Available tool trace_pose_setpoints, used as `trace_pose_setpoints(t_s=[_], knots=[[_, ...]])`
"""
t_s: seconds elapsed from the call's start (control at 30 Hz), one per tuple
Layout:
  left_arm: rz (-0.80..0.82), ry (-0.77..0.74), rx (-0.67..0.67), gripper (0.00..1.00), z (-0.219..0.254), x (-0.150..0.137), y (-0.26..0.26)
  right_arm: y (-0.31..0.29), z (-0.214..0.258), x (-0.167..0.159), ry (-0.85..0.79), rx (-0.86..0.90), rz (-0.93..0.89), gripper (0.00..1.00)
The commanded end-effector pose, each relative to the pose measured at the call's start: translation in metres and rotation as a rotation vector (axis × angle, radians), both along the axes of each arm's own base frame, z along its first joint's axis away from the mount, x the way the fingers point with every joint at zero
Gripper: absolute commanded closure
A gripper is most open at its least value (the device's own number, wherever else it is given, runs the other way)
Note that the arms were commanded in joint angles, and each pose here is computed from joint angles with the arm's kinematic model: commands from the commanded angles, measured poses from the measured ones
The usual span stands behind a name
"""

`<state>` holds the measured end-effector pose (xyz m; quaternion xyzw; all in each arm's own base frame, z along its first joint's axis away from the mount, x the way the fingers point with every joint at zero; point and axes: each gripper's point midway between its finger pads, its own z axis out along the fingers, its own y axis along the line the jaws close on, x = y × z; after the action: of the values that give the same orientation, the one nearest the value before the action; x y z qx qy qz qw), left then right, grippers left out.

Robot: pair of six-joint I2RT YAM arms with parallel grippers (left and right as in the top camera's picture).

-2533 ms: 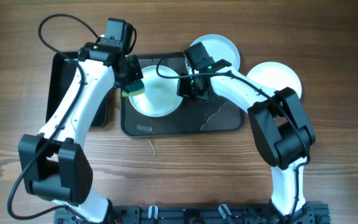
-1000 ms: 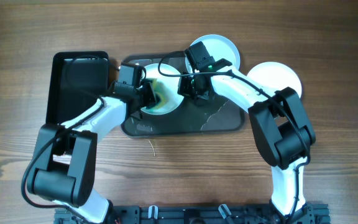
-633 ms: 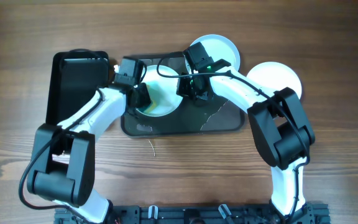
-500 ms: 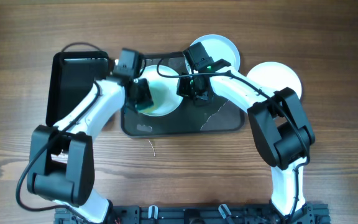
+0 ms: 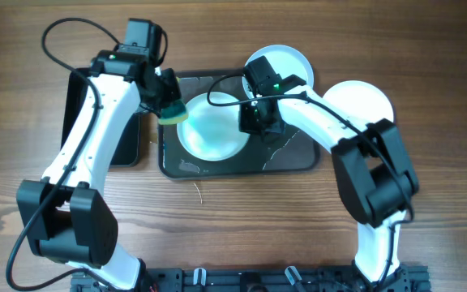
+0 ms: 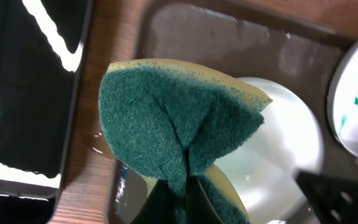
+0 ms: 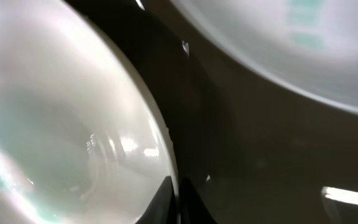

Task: Clean dirty plates on tray and stack at the side
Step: 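Carry the cleaned plate right and stack it on the plate beside the tray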

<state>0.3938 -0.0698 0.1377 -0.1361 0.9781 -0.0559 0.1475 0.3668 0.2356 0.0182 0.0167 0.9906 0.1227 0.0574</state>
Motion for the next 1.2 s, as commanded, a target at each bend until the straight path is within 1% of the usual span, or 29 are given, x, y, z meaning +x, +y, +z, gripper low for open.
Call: trace_pose_setpoints(t_s=[0.0,0.17,0.27,0.53,0.7,0.8,0.93,1.17], knots=[[0.0,-0.031,-0.013,0.96,0.01,0.005,0.003,-0.037,0.063,0.018,-0.255,-0.237,0.028,0.96],[0.0,-0.036,-0.013,0.96,0.01,0.006,0.003,-0.067,0.115,0.015,-0.454,-0.537,0.008,0.96],[0.0,-0.036,-0.013,0.96,0.01,0.006,0.003,-0.073,0.148,0.01,-0.578,-0.674,0.002,0.96],[0.0,-0.036,-0.013,0.96,0.01,0.006,0.003,-0.068,0.228,-0.011,-0.881,-0.954,-0.004,0.96],[-0.001,-0.036,-0.013,0.96,0.01,0.006,0.003,-0.06,0.26,-0.023,-0.991,-1.14,0.054,0.96],[-0.001,-0.037,-0.013,0.96,0.01,0.006,0.003,-0.058,0.281,-0.031,-1.07,-1.231,0.019,0.96],[0.0,-0.041,-0.014,0.96,0.011,0.007,0.003,-0.051,0.283,-0.031,-1.065,-1.256,0.067,0.96],[0.0,-0.044,-0.014,0.96,0.011,0.008,0.003,-0.048,0.285,-0.029,-1.086,-1.221,0.028,0.95]])
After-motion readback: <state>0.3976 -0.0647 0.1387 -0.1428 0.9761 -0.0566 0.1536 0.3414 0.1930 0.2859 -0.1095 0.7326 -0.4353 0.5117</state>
